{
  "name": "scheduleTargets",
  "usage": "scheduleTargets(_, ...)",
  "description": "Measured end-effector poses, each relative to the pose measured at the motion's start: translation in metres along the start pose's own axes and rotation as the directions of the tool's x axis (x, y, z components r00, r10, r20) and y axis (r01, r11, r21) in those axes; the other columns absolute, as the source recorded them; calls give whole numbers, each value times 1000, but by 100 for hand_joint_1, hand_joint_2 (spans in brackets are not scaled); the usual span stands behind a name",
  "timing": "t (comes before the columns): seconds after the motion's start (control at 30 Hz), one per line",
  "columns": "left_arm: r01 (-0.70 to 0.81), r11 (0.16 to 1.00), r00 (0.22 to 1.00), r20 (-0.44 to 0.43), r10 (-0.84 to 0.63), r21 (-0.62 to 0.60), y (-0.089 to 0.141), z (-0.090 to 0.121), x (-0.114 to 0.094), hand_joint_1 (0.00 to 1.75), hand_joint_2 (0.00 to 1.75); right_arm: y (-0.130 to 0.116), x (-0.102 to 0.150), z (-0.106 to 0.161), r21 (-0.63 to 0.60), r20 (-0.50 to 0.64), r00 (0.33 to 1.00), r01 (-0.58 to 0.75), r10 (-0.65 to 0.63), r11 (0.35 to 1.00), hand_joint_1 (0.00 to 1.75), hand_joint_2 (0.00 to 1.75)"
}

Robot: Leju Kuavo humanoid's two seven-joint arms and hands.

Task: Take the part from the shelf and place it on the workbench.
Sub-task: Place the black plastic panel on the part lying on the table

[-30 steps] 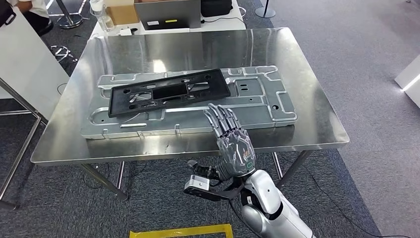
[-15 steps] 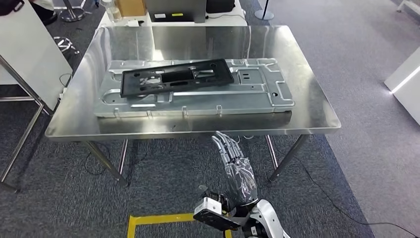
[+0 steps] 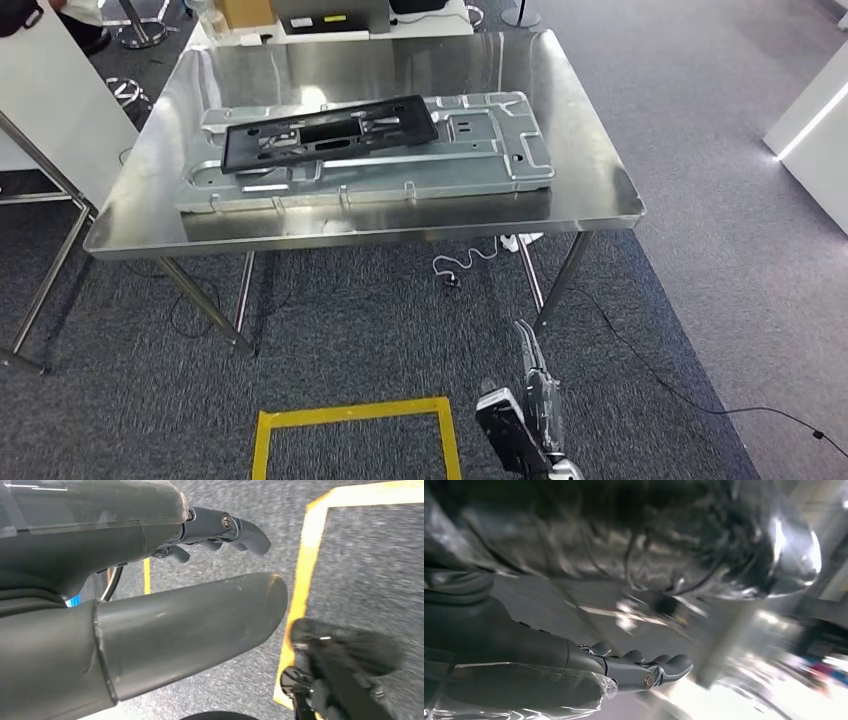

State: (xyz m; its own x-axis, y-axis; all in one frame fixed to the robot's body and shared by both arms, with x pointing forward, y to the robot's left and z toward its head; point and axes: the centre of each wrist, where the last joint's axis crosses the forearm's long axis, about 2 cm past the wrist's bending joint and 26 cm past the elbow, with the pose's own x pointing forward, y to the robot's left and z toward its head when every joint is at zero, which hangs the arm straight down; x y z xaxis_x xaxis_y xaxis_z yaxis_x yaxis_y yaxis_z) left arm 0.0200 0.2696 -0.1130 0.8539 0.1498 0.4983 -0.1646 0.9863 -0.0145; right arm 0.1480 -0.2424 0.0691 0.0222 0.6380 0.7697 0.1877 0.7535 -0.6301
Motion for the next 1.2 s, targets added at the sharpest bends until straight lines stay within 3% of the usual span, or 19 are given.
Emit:
scheduleTargets(0.1,-12,1000,1000,1,12,8,0,0,0,0,0,-2,-61,16,55,-126,992,6,1,998,0,0)
scheduleTargets(0.17,-15,1000,1000,5,15,12,0,0,0,0,0,-8,-103,33,61,-269,962,-25,41,998,0,0)
scheduleTargets(0.27,-21,1000,1000,12,21,14,-2,-1,2,0,0,-8,-145,64,72,-516,854,-41,73,997,0,0)
scheduleTargets(0.37,-21,1000,1000,13,21,14,-3,-1,1,0,0,6,-165,98,92,-722,689,18,55,996,0,0)
scheduleTargets(0.47,-21,1000,1000,12,21,14,-3,0,1,0,0,23,-169,123,100,-836,548,97,30,990,0,0)
scheduleTargets(0.67,-21,1000,1000,14,21,16,-4,-1,2,0,0,50,-163,143,78,-947,321,255,-8,964,0,0)
scheduleTargets(0.8,-22,1000,1000,19,22,13,-5,-2,4,0,0,59,-159,151,63,-964,266,303,-21,951,0,0)
scheduleTargets(1.1,-20,1000,1000,17,20,19,-3,-1,3,0,0,68,-154,152,43,-973,227,346,-39,937,0,0)
scheduleTargets(1.2,-17,1000,1000,17,16,23,-2,-2,4,0,0,71,-152,150,36,-982,184,381,-38,924,0,0)
